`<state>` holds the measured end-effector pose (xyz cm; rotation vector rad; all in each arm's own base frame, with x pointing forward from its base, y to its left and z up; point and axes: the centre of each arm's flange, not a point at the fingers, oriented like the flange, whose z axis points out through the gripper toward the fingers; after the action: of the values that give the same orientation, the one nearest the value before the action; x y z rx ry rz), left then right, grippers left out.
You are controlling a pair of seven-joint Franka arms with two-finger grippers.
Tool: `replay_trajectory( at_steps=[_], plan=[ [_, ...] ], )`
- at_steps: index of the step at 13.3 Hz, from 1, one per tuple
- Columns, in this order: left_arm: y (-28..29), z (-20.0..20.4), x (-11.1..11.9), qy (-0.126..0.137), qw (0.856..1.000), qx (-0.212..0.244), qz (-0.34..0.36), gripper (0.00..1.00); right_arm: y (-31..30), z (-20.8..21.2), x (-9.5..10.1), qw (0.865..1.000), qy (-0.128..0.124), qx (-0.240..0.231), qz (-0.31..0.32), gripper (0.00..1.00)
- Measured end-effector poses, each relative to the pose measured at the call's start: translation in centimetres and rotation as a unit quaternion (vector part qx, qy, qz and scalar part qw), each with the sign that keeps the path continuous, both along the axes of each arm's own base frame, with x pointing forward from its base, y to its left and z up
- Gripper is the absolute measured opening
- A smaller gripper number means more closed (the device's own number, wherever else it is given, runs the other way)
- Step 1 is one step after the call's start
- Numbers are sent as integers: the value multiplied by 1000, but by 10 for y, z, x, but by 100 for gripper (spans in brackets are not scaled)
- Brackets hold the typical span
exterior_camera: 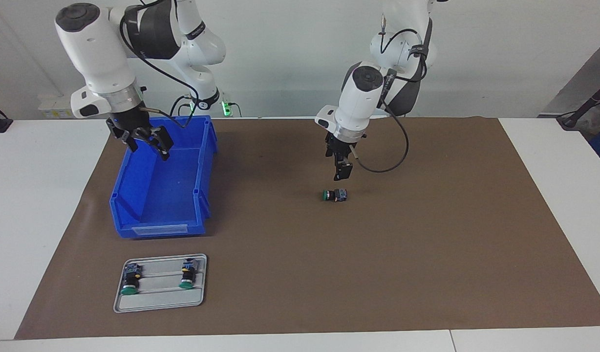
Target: Place and press button with both arms
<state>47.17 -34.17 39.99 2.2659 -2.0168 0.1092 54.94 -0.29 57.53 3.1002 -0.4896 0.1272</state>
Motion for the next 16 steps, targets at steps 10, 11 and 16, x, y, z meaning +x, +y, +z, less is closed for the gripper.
replay_trajectory(
  at_steps=[10,11,16],
  plan=[
    [-17,-78,2,8,999,38,-32,100,9,36,17,997,36,-9,73,100],
    [-17,-80,3,7,999,38,-32,100,11,32,16,996,45,-9,76,100],
    [-18,-95,7,-11,999,28,-29,100,12,31,2,992,75,-8,102,100]
  ],
)
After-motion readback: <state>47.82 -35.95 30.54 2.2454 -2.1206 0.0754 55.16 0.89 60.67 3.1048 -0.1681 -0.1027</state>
